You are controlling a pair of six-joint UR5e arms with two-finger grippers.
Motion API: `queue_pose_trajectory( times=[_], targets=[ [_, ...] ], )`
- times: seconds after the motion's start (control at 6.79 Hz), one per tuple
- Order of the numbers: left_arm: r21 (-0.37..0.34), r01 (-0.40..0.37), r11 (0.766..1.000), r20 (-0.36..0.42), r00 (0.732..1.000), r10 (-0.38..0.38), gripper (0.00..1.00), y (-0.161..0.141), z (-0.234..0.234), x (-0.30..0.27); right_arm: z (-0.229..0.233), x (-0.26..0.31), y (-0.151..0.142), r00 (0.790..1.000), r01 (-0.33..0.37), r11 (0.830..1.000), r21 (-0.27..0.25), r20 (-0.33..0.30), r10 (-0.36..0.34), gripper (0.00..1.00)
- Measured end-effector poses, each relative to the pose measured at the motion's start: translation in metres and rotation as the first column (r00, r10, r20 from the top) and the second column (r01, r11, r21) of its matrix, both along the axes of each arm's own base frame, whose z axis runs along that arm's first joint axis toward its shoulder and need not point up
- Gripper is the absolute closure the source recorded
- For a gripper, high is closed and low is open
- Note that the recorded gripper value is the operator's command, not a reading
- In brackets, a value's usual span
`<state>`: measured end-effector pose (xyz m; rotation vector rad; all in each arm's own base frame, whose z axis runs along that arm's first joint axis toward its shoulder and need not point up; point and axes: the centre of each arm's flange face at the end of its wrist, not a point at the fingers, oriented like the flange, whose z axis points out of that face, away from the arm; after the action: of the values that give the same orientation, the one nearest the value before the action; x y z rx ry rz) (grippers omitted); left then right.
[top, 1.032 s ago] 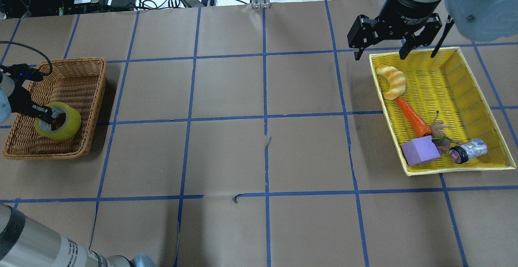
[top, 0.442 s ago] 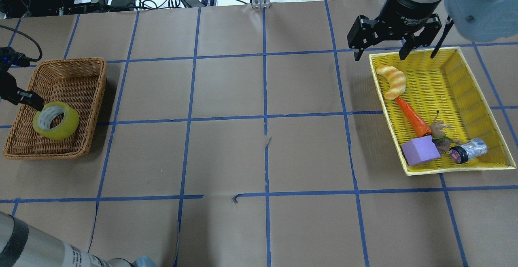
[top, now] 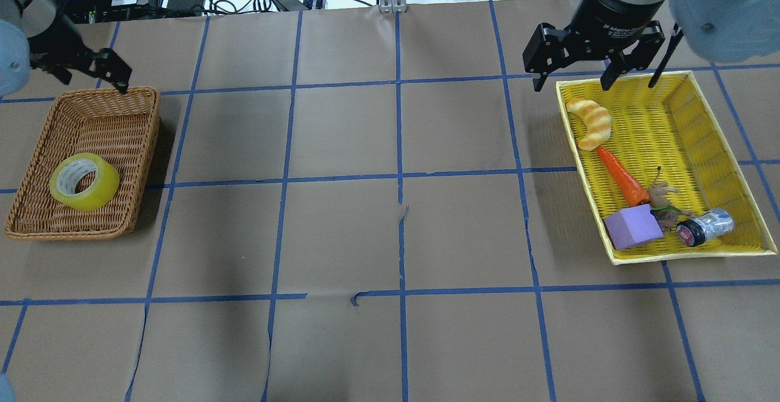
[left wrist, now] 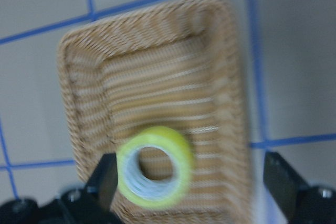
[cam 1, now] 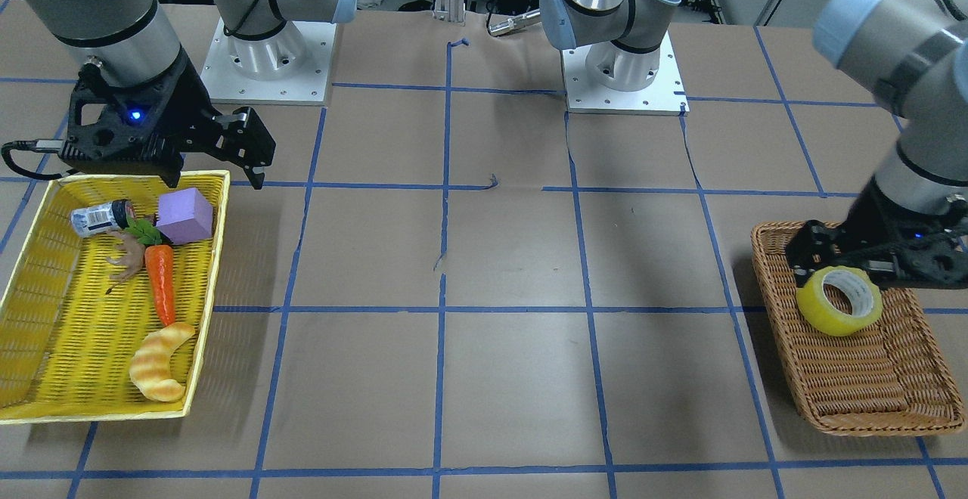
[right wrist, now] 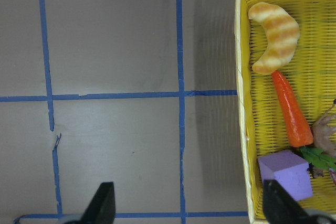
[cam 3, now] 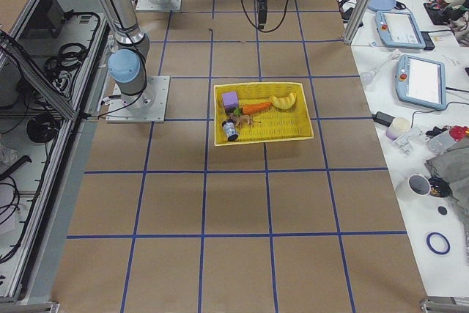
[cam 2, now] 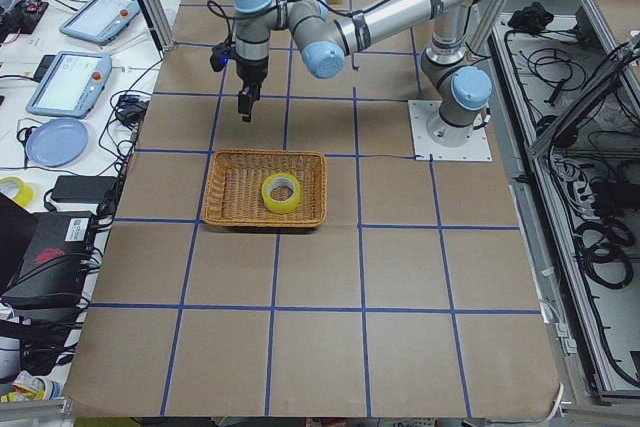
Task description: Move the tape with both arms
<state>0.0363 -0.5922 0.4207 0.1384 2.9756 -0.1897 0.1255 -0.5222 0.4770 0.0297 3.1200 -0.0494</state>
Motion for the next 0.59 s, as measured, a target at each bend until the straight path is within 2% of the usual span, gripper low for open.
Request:
queue_pose_trajectory(
  times=[0.15,0.29,0.44,0.59],
  targets=[
    [0.013,-0.064,0.998,-0.07,0.995,0.064,0.0,0.016,0.015,-0.066,0.0,-0.001,0.0,1.0,0.002,1.0,0.003,0.0,-0.002,0.0],
    [0.045,-0.129,0.991,-0.157,0.978,0.135,0.0,0.036,0.029,-0.118,0.0,-0.002,0.001,1.0,0.003,1.0,0.012,-0.001,-0.003,0.0],
    [0.085,-0.171,0.982,-0.205,0.961,0.185,0.0,0.054,0.043,-0.149,-0.001,-0.002,0.001,1.0,0.004,1.0,0.023,-0.002,-0.004,0.0],
    [0.136,-0.185,0.973,-0.213,0.954,0.211,0.0,0.069,0.059,-0.162,-0.001,-0.002,0.002,1.0,0.004,1.0,0.029,-0.003,-0.004,0.0]
  ],
)
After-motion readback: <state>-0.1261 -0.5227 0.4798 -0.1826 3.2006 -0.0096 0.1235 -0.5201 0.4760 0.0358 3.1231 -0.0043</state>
